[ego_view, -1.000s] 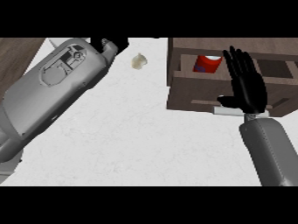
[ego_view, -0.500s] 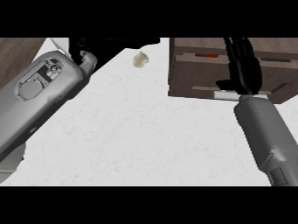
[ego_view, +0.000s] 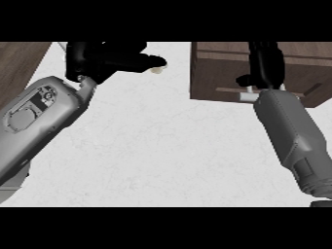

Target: Pick up the can, place it into the drawer and close the drawer

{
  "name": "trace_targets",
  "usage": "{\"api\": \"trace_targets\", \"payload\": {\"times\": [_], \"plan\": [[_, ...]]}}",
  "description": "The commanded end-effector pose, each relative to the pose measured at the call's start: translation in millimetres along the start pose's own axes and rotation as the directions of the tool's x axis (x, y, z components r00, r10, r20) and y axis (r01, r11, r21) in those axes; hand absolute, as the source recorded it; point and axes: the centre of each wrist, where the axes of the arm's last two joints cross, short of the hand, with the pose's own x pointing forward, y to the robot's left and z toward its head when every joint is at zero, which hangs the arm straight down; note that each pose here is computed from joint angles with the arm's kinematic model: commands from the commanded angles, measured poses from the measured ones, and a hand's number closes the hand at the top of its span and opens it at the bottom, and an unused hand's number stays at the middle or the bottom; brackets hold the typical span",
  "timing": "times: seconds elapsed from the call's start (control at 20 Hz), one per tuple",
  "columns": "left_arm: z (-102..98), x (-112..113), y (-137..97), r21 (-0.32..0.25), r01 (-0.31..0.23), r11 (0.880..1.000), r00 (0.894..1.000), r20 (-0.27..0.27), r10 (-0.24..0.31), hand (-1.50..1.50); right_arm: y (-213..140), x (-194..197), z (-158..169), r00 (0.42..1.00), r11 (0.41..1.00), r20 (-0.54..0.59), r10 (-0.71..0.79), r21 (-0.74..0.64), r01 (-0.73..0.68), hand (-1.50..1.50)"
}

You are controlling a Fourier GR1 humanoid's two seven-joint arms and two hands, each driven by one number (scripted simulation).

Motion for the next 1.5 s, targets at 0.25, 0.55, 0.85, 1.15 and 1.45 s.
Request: {"api": "trace_targets", "payload": {"times": [0.25,0.55,0.85,1.15,1.45], "plan": [[18,1,-2,-0.024,-0.012,1.0,1.0,0.007,0.012,-1.5,-6,24,-25,1.0,1.0,0.001,-0.028,0.004,0.028,-1.5],[33,-31,15,-0.018,-0.009,1.0,1.0,0.001,0.009,-1.5,-17,22,-38,0.997,0.998,0.021,-0.068,0.005,0.068,-1.5],[25,-23,21,0.002,-0.005,1.0,1.0,-0.004,0.005,-1.5,-14,53,-40,0.947,0.946,-0.01,-0.322,-0.025,0.322,-1.5],[39,-42,24,-0.002,0.006,1.0,1.0,-0.012,-0.006,-1.5,-31,56,-59,0.862,0.862,-0.006,-0.506,-0.044,0.505,-1.5],[42,-41,32,0.029,-0.001,1.0,1.0,-0.021,0.001,-1.5,-29,57,-57,0.673,0.678,-0.085,-0.735,-0.1,0.728,-1.5]]}}
